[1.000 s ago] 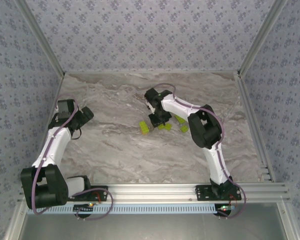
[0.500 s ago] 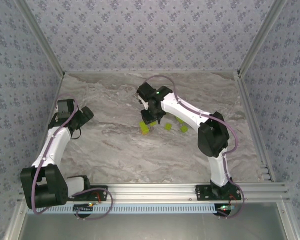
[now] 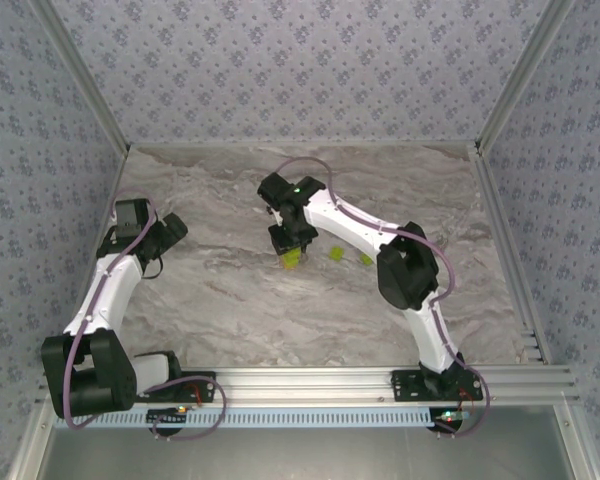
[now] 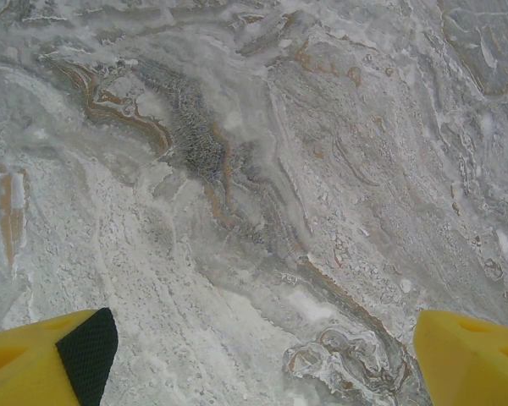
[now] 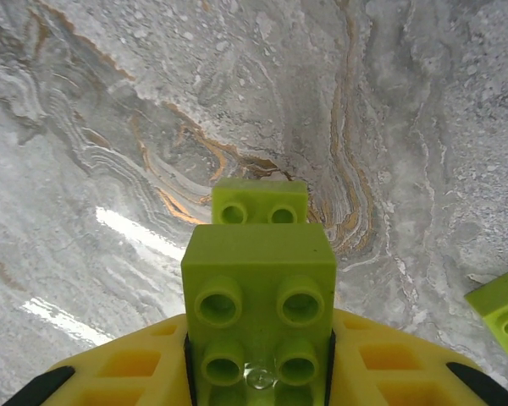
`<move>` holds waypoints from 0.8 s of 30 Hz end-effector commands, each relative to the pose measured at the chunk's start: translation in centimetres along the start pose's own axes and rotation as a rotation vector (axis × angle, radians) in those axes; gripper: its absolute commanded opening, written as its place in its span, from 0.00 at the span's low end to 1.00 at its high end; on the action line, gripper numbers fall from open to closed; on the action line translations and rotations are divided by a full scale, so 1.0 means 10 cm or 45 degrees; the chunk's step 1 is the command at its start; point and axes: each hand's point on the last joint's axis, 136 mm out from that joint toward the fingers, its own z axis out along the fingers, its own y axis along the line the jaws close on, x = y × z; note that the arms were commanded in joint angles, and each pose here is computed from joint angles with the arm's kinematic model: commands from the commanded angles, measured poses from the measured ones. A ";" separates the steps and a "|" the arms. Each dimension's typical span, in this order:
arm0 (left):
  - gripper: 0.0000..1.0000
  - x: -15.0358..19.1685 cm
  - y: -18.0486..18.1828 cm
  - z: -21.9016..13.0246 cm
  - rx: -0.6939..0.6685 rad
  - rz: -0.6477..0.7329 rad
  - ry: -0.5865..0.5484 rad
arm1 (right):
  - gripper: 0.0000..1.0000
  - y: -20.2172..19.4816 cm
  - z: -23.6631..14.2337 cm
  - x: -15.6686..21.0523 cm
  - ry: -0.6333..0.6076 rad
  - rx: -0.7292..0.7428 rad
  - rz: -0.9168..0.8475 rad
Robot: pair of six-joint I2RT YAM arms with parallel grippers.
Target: Assemble a carrot with lego
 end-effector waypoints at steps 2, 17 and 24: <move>0.92 -0.09 -0.08 -0.08 0.046 -0.010 -0.039 | 0.37 0.03 0.01 0.03 0.034 0.005 0.025; 0.92 -0.08 -0.07 -0.06 0.043 -0.009 -0.037 | 0.38 0.06 0.13 0.06 0.065 -0.003 0.018; 0.92 -0.07 -0.07 -0.06 0.042 -0.010 -0.037 | 0.38 0.11 0.18 0.08 0.074 -0.009 -0.007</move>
